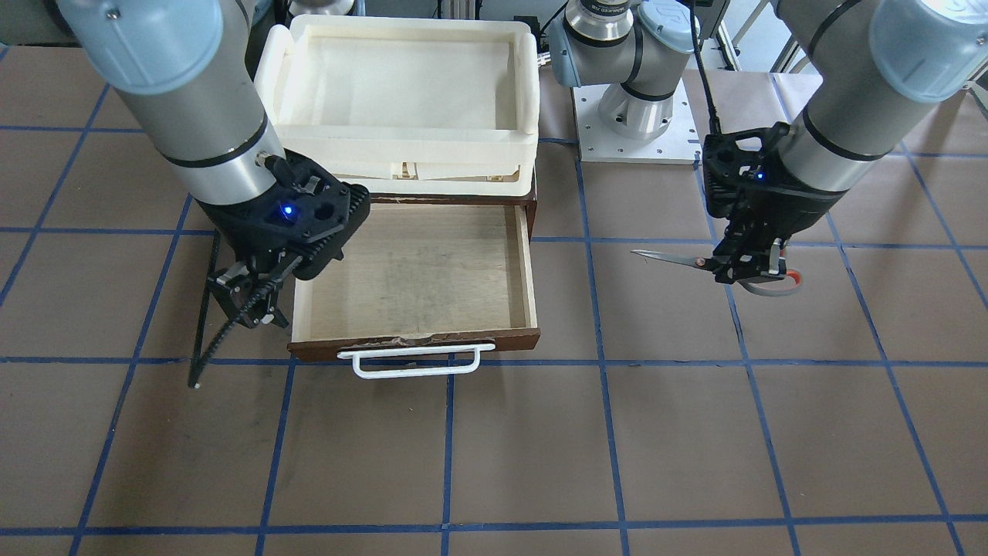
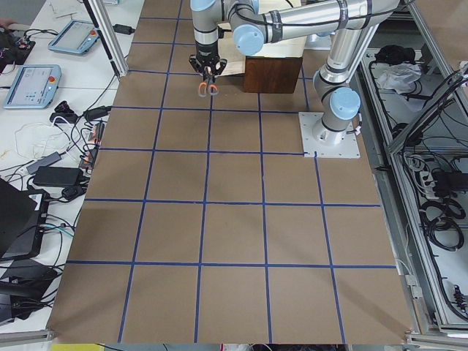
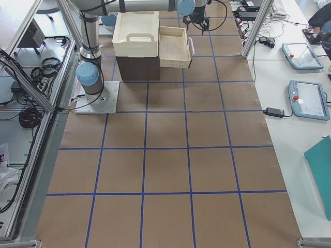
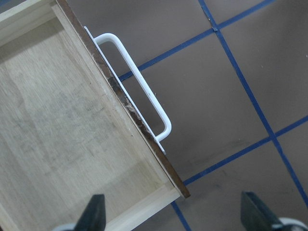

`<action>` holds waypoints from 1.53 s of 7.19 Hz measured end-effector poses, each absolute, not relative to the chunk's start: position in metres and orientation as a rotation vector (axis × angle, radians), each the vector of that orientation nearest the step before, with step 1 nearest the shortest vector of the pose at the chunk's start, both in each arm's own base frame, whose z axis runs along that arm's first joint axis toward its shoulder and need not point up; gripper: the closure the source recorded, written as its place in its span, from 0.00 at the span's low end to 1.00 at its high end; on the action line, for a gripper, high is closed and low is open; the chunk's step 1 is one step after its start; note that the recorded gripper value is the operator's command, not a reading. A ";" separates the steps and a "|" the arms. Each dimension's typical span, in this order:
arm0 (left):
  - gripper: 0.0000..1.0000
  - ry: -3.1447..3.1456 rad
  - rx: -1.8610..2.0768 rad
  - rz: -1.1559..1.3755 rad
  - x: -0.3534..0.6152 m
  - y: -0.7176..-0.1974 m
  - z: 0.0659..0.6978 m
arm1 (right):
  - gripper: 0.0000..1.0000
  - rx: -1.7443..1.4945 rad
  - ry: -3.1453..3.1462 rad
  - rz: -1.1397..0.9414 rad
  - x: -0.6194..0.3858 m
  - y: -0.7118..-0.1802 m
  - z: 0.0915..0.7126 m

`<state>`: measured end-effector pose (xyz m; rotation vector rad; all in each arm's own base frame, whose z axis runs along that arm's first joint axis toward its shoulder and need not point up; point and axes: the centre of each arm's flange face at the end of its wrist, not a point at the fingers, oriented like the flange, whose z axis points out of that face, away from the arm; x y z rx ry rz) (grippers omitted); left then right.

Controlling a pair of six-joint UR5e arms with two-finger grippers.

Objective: Place scissors in drawer with both arms

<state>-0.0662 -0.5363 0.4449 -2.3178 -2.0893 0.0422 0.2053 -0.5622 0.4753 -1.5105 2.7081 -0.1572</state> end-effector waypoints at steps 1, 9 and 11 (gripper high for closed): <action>1.00 -2.133 -2.264 0.042 -0.099 -0.533 0.444 | 0.00 -1.327 2.803 -0.169 0.192 -0.532 0.487; 1.00 -2.351 -1.954 0.106 -0.316 -0.498 0.398 | 0.00 -0.190 3.184 -0.230 0.169 -0.469 0.529; 1.00 -2.396 -1.900 0.108 -0.350 -0.492 0.379 | 0.00 -0.092 3.163 -0.236 0.171 -0.466 0.531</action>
